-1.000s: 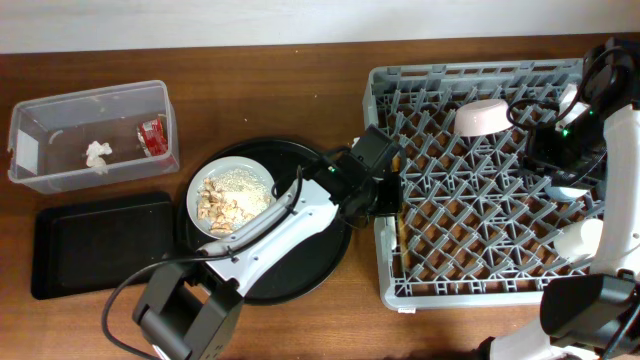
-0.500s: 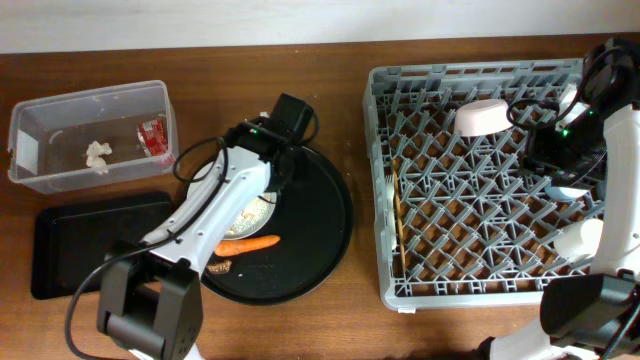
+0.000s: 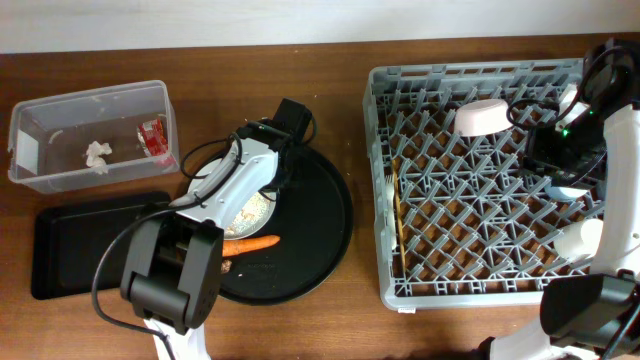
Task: Sort waste into correct bins and load items into the dishwasher rack
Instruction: 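Grip the rim of the white rice plate with the left gripper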
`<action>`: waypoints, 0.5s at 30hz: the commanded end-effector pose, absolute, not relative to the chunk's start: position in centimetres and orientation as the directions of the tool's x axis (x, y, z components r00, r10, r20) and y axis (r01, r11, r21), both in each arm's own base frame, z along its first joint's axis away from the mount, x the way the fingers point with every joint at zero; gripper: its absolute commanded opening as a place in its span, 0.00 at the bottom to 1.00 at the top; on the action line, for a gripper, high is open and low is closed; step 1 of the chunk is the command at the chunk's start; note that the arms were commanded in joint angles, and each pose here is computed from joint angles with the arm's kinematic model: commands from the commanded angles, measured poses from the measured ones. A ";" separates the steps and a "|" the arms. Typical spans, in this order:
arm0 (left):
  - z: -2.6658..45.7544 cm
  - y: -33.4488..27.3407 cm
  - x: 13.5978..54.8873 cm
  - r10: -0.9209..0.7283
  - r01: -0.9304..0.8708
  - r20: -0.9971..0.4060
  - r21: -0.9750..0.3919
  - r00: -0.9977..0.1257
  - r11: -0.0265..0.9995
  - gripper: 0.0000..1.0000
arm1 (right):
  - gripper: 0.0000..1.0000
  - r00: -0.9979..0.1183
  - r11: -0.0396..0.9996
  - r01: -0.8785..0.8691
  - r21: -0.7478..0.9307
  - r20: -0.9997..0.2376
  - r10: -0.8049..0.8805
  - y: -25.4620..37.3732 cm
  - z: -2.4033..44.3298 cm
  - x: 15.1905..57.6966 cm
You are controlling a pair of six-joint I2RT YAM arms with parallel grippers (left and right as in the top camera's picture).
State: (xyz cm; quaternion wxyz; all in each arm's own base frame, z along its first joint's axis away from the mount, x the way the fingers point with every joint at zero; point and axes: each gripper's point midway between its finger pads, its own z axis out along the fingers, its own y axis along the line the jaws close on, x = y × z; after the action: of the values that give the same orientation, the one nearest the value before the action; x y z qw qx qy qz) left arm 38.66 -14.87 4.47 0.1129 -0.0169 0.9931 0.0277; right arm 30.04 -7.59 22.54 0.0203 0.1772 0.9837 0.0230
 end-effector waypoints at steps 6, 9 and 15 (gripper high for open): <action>1.6 -14.7 38.4 -0.041 -0.053 -0.163 0.070 -0.986 0.996 0.28 | 0.58 -0.937 0.936 0.348 0.058 -0.022 0.350 -7.5 22.5 30.0; 0.9 -14.7 38.5 -0.040 -0.052 -0.157 0.073 -0.987 0.996 0.28 | 0.58 -0.937 0.936 0.348 0.058 -0.022 0.350 -7.5 22.5 30.0; -1.9 -14.2 37.5 -0.036 -0.045 -0.084 0.113 -0.996 0.993 0.28 | 0.58 -0.937 0.936 0.348 0.058 -0.022 0.350 -7.5 22.5 30.0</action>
State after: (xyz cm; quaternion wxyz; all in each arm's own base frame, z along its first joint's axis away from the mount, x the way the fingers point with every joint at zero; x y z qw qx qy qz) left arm 38.33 -14.47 0.48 0.0750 -0.0173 0.9958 0.0500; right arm 30.05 -7.60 22.54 0.0205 0.1769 0.9838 0.0230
